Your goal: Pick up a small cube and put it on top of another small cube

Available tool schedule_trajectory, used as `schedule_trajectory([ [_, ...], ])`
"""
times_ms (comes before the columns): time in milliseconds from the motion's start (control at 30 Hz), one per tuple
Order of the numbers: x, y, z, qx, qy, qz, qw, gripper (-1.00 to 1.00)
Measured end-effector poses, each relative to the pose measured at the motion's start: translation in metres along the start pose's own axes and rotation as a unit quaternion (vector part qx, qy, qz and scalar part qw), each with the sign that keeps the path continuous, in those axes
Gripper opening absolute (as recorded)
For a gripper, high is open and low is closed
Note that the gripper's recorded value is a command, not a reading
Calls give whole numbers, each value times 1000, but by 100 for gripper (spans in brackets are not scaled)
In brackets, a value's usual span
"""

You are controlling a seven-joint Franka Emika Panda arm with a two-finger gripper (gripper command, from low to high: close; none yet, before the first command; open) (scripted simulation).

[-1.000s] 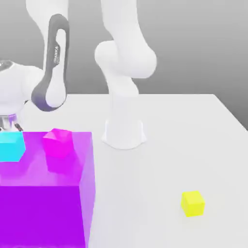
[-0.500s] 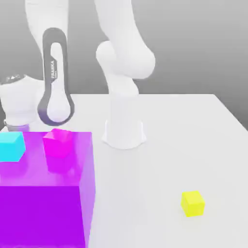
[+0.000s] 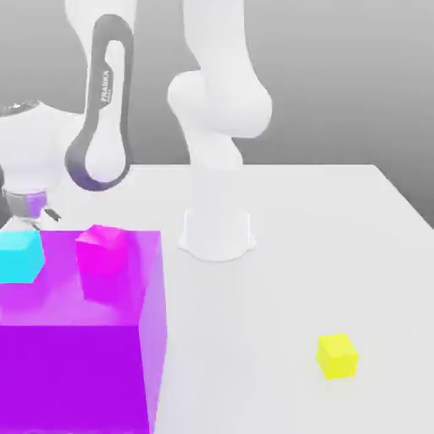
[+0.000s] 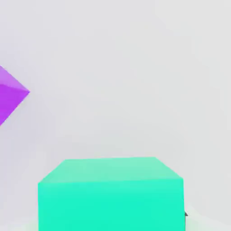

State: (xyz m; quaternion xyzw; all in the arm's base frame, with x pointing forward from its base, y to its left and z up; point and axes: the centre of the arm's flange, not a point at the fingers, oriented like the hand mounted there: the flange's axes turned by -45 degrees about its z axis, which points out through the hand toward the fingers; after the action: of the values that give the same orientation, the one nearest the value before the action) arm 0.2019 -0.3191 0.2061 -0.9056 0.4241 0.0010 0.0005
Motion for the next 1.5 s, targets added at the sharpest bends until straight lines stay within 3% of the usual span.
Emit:
schedule_trajectory([
  [200, 41, 17, -55, -11, 40, -60, 997, -100],
  [400, 89, -19, -121, -40, 73, -210, 974, -100],
  [600, 110, -150, -182, -68, 102, -357, 926, -100],
  [733, 85, -246, -196, -60, 115, -384, 914, -100],
  [900, 43, -311, -179, -35, 111, -344, 932, -100],
  [1500, -152, -446, -96, 15, 45, -146, 988, -100],
])
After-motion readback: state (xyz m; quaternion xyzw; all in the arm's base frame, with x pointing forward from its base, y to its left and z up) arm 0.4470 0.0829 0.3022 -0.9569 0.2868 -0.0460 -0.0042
